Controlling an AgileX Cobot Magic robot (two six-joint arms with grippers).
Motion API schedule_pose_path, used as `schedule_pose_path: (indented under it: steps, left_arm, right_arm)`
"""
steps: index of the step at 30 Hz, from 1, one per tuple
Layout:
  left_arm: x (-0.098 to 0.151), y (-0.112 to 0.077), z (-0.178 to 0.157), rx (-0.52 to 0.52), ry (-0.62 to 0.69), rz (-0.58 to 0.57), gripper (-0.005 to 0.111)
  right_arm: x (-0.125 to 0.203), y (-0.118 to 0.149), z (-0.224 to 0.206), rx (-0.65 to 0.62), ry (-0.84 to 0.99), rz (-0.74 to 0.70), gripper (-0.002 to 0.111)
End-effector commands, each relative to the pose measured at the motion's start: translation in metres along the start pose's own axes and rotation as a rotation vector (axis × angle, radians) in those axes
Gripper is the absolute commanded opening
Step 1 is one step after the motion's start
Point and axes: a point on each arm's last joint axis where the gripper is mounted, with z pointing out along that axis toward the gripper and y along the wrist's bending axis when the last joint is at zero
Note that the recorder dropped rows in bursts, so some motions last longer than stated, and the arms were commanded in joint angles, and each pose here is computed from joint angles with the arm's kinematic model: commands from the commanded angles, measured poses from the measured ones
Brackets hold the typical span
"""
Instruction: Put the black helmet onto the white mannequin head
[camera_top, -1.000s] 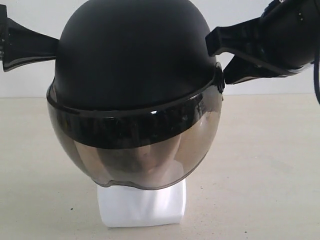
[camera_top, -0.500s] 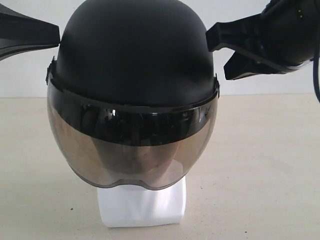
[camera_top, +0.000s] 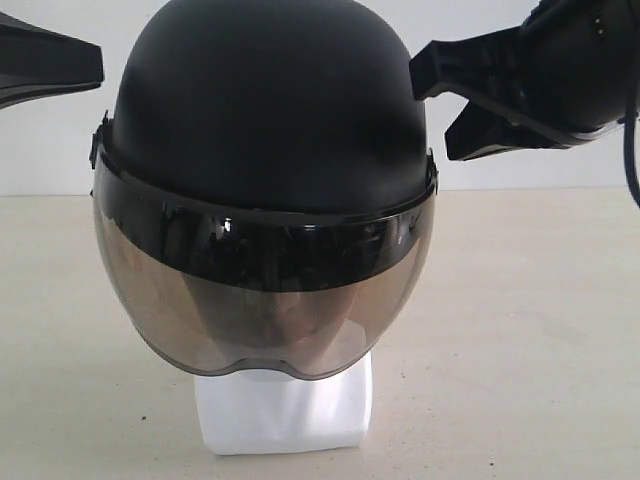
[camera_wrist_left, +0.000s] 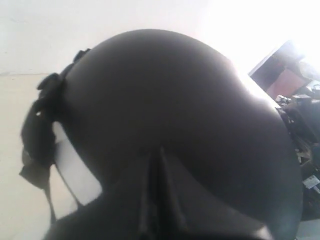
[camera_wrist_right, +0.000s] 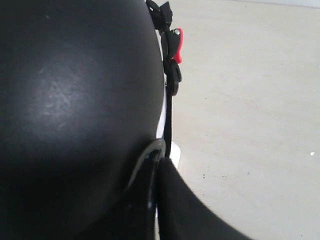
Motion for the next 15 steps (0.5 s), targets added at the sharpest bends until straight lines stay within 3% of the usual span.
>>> schedule_pose_path:
  steps: [1,6,15]
  left_arm:
    - [0.005,0.013,-0.004,-0.004,0.009,-0.054,0.004]
    - [0.014,0.025,0.0,-0.007,0.035,-0.106,0.004]
    - [0.017,0.025,0.0,-0.002,0.042,-0.114,0.004]
  right_arm:
    - [-0.001,0.004,-0.004,-0.031,-0.012,-0.004,0.0]
    - [-0.001,0.005,-0.004,-0.041,-0.01,0.002,0.0]
    - [-0.004,0.006,-0.007,-0.051,-0.053,-0.002,0.0]
